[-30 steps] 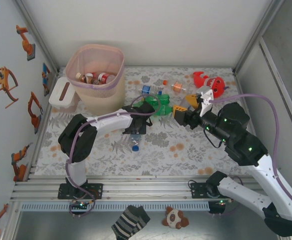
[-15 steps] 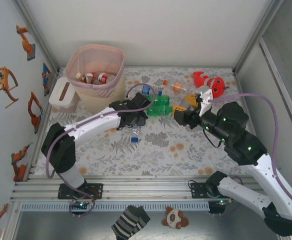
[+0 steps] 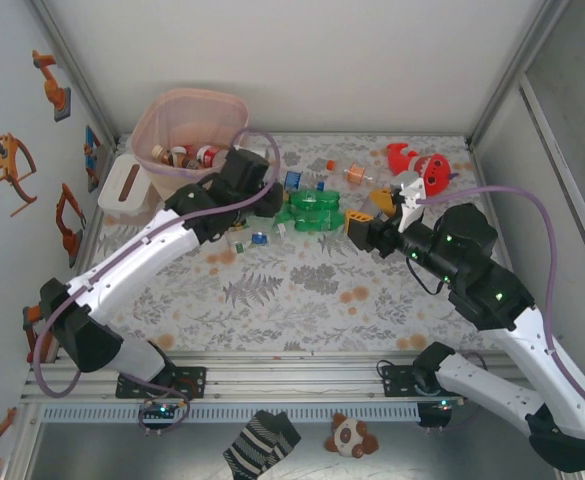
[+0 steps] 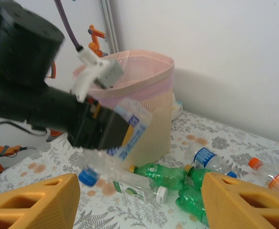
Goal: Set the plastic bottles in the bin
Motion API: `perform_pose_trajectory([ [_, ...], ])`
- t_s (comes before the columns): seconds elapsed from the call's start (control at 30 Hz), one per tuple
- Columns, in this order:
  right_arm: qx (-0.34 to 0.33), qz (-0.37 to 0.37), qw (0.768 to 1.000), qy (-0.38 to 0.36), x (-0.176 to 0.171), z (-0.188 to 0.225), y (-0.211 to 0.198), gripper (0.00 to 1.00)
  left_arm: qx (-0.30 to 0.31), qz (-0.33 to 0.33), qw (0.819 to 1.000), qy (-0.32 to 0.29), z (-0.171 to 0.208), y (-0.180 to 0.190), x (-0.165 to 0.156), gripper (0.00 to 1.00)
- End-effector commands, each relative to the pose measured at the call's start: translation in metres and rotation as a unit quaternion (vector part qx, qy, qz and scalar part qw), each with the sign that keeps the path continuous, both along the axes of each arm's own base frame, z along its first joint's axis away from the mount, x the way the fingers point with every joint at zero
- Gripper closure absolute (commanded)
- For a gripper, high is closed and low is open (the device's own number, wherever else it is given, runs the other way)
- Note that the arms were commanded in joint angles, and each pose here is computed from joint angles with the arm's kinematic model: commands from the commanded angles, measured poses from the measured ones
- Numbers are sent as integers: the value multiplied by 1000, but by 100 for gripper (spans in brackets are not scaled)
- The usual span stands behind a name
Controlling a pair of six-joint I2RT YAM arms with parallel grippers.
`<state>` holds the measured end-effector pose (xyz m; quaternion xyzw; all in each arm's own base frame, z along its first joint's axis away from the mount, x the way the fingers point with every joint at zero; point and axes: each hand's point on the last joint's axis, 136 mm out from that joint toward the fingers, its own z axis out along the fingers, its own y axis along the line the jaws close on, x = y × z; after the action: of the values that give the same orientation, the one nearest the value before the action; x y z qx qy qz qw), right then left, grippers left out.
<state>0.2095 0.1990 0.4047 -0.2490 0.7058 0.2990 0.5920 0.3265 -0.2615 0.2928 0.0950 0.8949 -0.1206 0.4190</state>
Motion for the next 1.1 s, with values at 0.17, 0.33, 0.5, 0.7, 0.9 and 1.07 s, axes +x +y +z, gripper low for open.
perform_pose_trajectory([
  [0.17, 20, 4, 1000, -13, -4, 14, 0, 33, -11, -5, 993, -120, 100, 28, 21, 48],
  [0.33, 24, 6, 1000, -13, -4, 16, 1, 33, -1, 14, 987, -159, 136, 45, 40, 48],
  [0.5, 27, 7, 1000, -12, -6, 19, 0, 33, -3, 34, 984, -177, 163, 63, 66, 48],
  [0.7, 31, 4, 999, -13, -6, 21, -1, 33, 0, 46, 985, -166, 163, 77, 105, 49],
  [0.9, 33, 3, 999, -14, -7, 24, -3, 33, 22, 49, 991, -123, 133, 87, 145, 49],
  [1.07, 32, 2, 999, -13, -6, 24, -3, 33, 30, 34, 997, -66, 95, 87, 163, 50],
])
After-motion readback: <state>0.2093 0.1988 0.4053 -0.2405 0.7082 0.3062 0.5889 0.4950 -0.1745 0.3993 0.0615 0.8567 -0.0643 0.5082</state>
